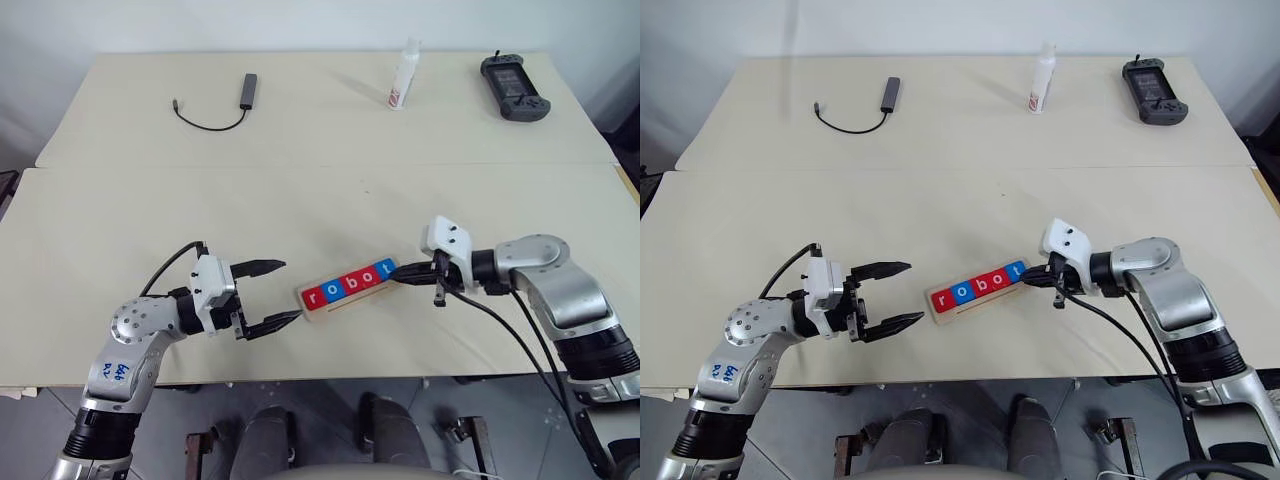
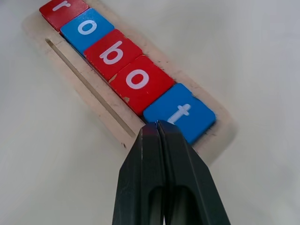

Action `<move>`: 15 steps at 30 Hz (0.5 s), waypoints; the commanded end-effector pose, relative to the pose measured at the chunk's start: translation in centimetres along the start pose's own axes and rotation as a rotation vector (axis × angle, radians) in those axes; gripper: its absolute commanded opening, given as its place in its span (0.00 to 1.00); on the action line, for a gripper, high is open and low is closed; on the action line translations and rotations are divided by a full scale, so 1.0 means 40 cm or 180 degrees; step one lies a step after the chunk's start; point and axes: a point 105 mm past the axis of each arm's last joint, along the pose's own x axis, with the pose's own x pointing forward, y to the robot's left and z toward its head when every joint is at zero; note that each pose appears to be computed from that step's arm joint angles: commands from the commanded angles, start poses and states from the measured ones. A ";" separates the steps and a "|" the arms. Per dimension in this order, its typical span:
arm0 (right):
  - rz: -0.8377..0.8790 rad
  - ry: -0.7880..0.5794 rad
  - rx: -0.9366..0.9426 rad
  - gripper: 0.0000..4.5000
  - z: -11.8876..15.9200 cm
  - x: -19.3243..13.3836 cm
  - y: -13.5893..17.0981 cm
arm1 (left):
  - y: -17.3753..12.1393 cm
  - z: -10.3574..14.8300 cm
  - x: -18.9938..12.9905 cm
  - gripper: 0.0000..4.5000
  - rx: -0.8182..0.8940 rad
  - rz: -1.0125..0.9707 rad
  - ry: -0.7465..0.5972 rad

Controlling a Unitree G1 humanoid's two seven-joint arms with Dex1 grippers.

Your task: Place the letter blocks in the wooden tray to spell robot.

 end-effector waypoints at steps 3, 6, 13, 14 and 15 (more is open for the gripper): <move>-0.0038 -0.0054 -0.0113 0.01 0.023 0.003 -0.009 | 0.003 0.026 -0.003 1.00 0.0146 0.0025 -0.0096; 0.0031 -0.0127 -0.0137 0.01 0.045 -0.014 -0.007 | 0.004 0.027 -0.001 1.00 0.0156 0.0036 -0.0105; -0.0104 -0.0239 -0.0401 0.01 0.103 -0.024 -0.086 | 0.009 0.025 -0.015 1.00 0.0186 0.0106 -0.0077; -0.0134 -0.0268 -0.0447 0.01 0.110 -0.014 -0.100 | 0.011 0.025 -0.018 1.00 0.0190 0.0126 -0.0072; -0.0150 -0.0293 -0.0484 0.01 0.115 -0.002 -0.112 | 0.011 0.025 -0.021 1.00 0.0194 0.0145 -0.0065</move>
